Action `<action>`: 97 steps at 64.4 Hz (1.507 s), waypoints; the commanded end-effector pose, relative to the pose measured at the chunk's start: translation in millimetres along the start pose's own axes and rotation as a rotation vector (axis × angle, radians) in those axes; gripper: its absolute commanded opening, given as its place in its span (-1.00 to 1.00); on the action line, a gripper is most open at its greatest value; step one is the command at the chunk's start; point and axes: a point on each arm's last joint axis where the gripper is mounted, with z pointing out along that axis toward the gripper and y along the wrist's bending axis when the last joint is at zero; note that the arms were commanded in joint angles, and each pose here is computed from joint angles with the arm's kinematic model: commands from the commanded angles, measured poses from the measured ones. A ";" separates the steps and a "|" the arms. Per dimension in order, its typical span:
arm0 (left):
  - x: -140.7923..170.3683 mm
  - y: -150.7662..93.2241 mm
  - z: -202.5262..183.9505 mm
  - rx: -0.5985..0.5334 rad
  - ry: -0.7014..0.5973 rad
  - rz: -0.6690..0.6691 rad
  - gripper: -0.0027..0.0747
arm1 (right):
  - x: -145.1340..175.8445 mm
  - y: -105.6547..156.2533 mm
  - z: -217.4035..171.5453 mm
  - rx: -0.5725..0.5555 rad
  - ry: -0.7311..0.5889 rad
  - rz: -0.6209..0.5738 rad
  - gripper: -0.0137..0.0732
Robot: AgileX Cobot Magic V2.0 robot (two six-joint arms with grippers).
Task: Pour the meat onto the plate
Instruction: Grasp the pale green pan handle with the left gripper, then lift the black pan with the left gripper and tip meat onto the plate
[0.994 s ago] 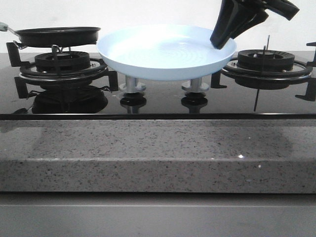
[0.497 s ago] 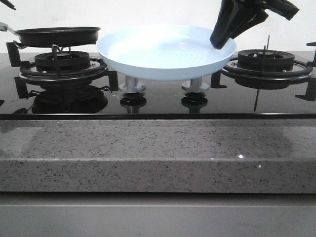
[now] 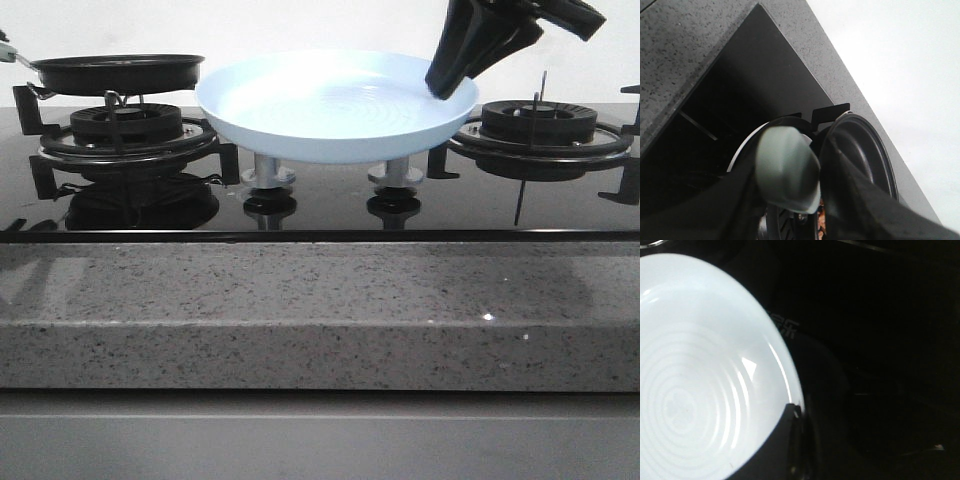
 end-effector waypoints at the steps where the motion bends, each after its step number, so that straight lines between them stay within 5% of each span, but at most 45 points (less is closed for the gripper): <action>1: -10.5 -26.4 -18.2 0.076 -0.074 -0.001 -0.50 | -9.7 11.1 -22.8 -0.025 -0.110 -0.014 -0.85; 9: -10.6 -26.8 -18.3 0.081 -0.076 -0.008 -0.54 | -9.7 11.1 -22.8 -0.025 -0.110 -0.014 -0.85; 22: -11.5 -26.9 -19.5 0.096 -0.070 -0.027 -0.99 | -9.7 11.1 -22.8 -0.025 -0.110 -0.014 -0.85; 45: -23.9 -30.7 -48.1 0.203 -0.054 -0.049 -0.98 | -9.7 11.1 -22.8 -0.025 -0.110 -0.014 -0.85; 69: 2.7 -82.2 -76.9 0.383 0.010 0.128 -0.98 | -9.6 11.1 -22.8 -0.026 -0.109 -0.014 -0.85; 97: 77.4 -153.4 -83.4 0.515 0.072 0.479 -0.98 | -9.7 11.1 -22.8 -0.025 -0.110 -0.014 -0.85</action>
